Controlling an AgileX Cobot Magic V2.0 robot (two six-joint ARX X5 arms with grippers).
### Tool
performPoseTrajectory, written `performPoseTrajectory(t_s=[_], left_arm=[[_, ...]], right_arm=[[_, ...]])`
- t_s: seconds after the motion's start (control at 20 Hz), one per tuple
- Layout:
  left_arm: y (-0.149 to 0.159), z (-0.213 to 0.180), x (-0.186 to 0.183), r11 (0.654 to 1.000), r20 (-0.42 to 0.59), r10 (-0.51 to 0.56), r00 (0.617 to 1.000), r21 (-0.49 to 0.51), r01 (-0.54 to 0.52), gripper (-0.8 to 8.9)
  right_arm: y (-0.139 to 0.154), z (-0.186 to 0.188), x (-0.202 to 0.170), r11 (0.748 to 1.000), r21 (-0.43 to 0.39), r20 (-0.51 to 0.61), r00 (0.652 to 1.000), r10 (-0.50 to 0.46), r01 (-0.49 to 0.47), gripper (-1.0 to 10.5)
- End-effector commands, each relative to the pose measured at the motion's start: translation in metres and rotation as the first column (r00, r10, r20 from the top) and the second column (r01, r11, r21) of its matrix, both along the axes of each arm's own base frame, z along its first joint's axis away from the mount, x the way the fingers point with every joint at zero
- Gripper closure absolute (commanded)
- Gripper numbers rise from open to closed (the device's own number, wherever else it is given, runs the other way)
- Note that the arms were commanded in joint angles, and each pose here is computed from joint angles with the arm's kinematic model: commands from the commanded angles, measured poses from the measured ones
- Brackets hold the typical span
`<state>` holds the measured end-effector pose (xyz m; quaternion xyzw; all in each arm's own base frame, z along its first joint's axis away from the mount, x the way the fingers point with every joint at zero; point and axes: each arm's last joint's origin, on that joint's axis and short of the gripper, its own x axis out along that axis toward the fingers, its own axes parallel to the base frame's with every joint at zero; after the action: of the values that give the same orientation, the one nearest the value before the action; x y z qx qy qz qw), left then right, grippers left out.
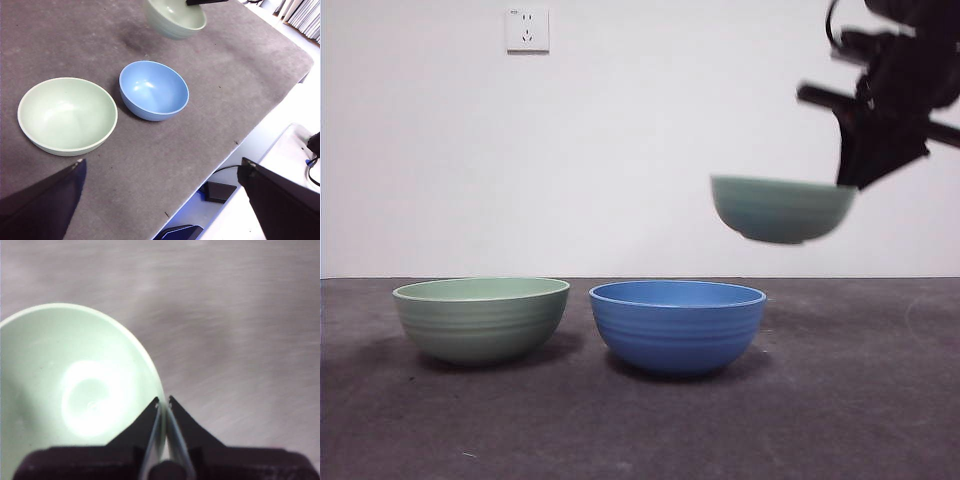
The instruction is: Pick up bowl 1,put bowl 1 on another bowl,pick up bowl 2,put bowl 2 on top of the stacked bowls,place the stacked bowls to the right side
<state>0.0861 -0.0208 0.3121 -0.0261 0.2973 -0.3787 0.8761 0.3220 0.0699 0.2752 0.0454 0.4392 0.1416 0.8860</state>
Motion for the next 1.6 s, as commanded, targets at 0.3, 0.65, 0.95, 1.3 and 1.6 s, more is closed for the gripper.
performPoseTrajectory(t_s=[0.3, 0.65, 0.95, 1.3, 1.6], left_arm=[[0.000, 0.001, 0.000, 1.000, 0.007, -0.001, 1.000, -0.001, 0.001, 1.88], [0.000, 0.001, 0.000, 1.000, 0.006, -0.001, 1.000, -0.001, 0.001, 1.88], [0.000, 0.001, 0.000, 1.000, 0.006, -0.001, 1.000, -0.001, 0.001, 1.88], [0.000, 0.001, 0.000, 1.000, 0.007, 0.006, 1.000, 0.005, -0.006, 1.88], [0.000, 0.000, 0.017, 0.998, -0.030, 0.064, 0.997, 0.005, -0.064, 1.88]], right_arm=[[0.058, -0.002, -0.029, 0.976, -0.019, -0.074, 0.974, 0.215, -0.217, 9.6], [0.088, -0.035, -0.025, 0.959, -0.085, -0.161, 0.954, 0.254, -0.270, 9.6], [0.102, -0.057, -0.019, 0.949, -0.107, -0.195, 0.943, 0.271, -0.295, 9.6], [0.104, -0.063, -0.019, 0.941, -0.128, -0.216, 0.935, 0.281, -0.313, 8.1], [0.107, -0.054, -0.024, 0.938, -0.116, -0.189, 0.935, 0.302, -0.326, 6.9]])
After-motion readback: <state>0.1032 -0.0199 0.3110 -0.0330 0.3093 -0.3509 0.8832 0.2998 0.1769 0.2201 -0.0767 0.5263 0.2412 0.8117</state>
